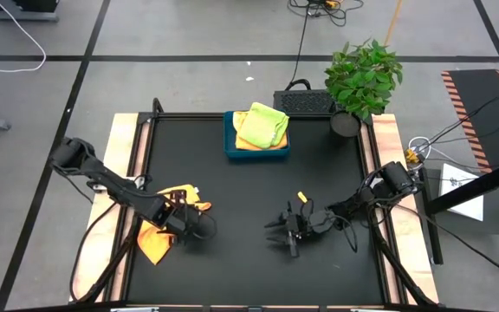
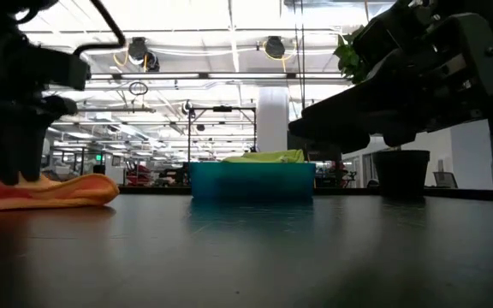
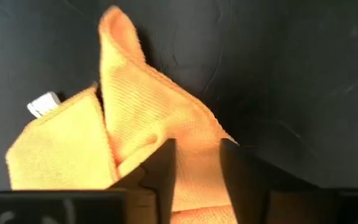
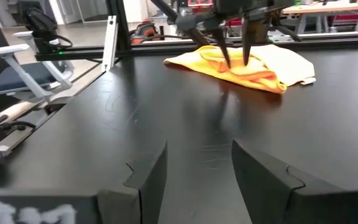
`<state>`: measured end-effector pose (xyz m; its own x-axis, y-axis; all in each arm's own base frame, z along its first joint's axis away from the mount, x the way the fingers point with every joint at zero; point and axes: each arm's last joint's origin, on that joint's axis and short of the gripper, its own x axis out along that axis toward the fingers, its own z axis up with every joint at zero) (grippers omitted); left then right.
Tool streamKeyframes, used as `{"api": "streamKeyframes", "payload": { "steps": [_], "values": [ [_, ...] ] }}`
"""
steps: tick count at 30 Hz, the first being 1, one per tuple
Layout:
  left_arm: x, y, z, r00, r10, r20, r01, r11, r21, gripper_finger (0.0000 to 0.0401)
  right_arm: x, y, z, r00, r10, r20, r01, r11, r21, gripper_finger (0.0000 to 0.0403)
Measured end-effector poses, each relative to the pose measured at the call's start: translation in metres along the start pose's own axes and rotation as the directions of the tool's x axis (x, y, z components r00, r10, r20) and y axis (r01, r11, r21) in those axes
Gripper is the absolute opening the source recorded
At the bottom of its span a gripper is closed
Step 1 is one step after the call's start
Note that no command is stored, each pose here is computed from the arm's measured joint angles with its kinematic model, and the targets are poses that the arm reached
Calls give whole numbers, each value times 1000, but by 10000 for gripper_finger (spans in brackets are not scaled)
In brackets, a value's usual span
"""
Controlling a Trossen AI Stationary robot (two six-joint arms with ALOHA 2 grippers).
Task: Fold microfiber towels
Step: Fold the orange microfiber cloth
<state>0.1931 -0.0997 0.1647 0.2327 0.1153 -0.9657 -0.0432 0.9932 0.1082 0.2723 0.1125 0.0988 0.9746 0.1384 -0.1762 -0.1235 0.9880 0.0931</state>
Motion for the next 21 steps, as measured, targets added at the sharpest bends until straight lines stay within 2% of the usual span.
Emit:
{"api": "streamKeyframes", "payload": {
  "steps": [9,13,17,21],
  "values": [
    [19,-5,0,996,40,-77,-40,999,-3,258,0,0,0,1000,-15,5,15,1000,1,171],
    [20,-2,1,995,61,-76,-63,998,-31,299,0,0,0,1000,-14,5,14,1000,1,171],
    [21,2,2,994,59,-93,-64,996,-58,305,0,-1,1,1000,-16,6,16,1000,1,171],
    [20,5,4,992,37,-118,-39,999,-21,264,0,0,1,1000,-16,14,16,1000,3,171]
  ]
}}
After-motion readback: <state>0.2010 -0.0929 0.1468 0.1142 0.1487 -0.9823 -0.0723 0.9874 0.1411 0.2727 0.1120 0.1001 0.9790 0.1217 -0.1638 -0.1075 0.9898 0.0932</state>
